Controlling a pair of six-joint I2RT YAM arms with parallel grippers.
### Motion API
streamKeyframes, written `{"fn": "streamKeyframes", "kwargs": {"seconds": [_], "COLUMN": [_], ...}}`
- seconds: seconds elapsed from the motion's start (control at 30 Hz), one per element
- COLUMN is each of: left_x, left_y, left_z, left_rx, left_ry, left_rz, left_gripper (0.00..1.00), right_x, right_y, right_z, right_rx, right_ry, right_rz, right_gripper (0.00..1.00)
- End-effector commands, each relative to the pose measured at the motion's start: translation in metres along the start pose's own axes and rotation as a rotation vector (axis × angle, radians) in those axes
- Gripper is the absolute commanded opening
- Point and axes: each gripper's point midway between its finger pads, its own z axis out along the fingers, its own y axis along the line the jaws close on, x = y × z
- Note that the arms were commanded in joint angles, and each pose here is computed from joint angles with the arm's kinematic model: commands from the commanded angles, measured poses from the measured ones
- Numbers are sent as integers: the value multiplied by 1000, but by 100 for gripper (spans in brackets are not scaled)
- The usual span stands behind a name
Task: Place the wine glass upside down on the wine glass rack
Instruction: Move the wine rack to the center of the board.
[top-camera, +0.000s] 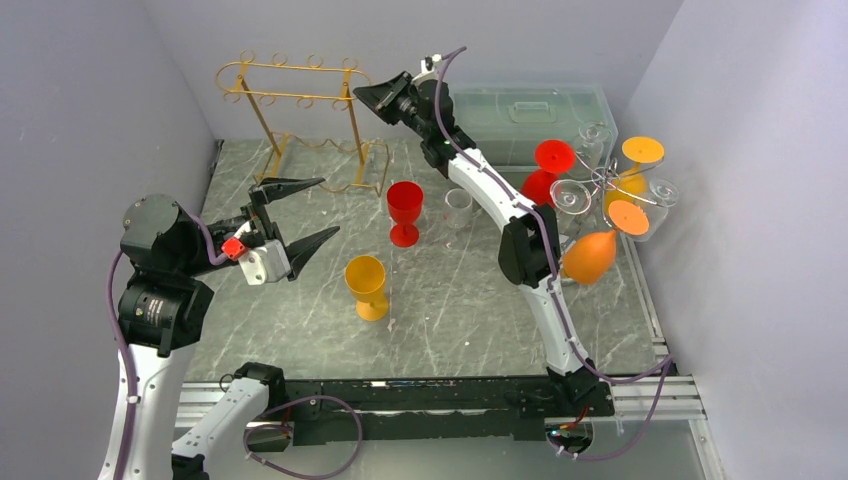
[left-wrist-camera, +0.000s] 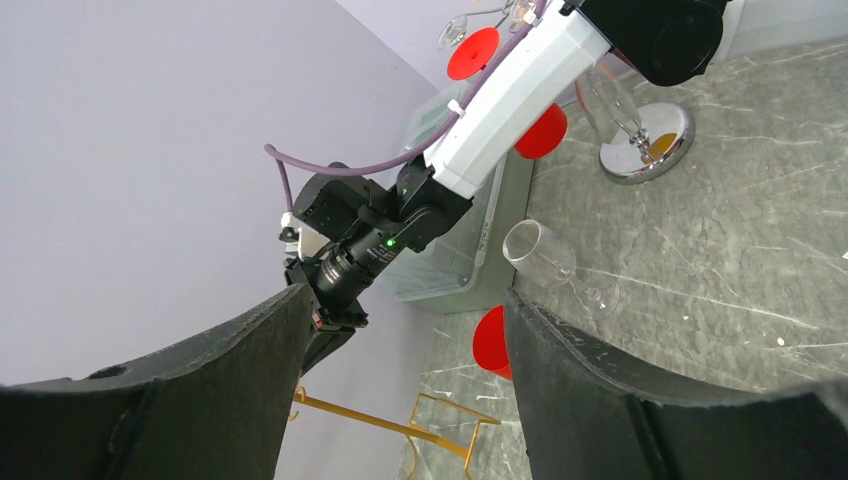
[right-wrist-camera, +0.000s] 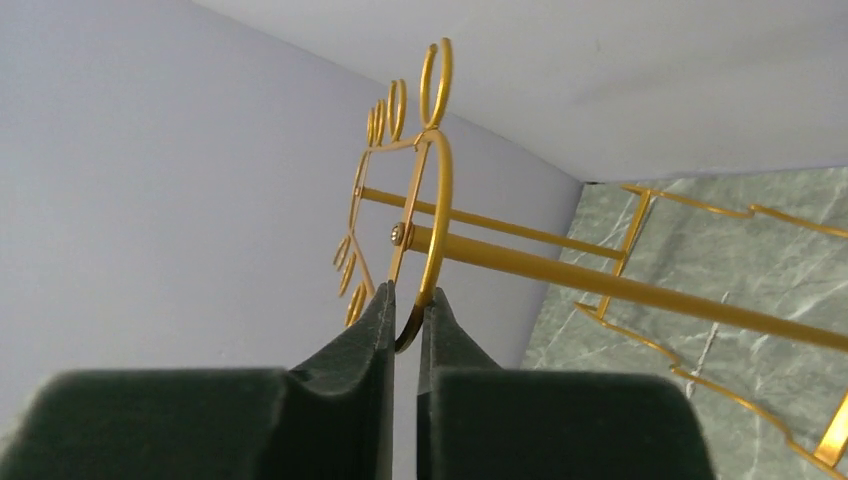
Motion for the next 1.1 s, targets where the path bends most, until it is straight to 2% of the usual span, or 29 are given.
{"fn": "streamKeyframes", "kwargs": {"seconds": [0.0,0.27,0.47,0.67,0.87,0.97,1.07], "left_x": [-2,-2,-2,-2,-2,-2,-2], "left_y": [2,2,2,2,2,2,2], "left_z": [-1,-1,-1,-1,-1,-1,-1], "left_rx": [-6,-6,-6,-6,-6,-6,-6], "left_ry": [-3,-3,-3,-3,-3,-3,-3], "left_rz": [21,21,21,21,21,21,21], "left_gripper": [75,75,75,75,75,75,75], "right_x": [-19,-46,-59,-55,-68,-75,-89], "right_y": [44,76,70,64,62,49,37], "right_z": [-17,-64,-89,-99,-115,-125,-138], "right_rx": [-58,-21,47,81,133,186,249], "right_ry": [-25,8,-6,7,-30,-53,-95], "right_rz": [-64,-19,44,221,291,292,224], "right_gripper": [0,0,0,0,0,0,2]}}
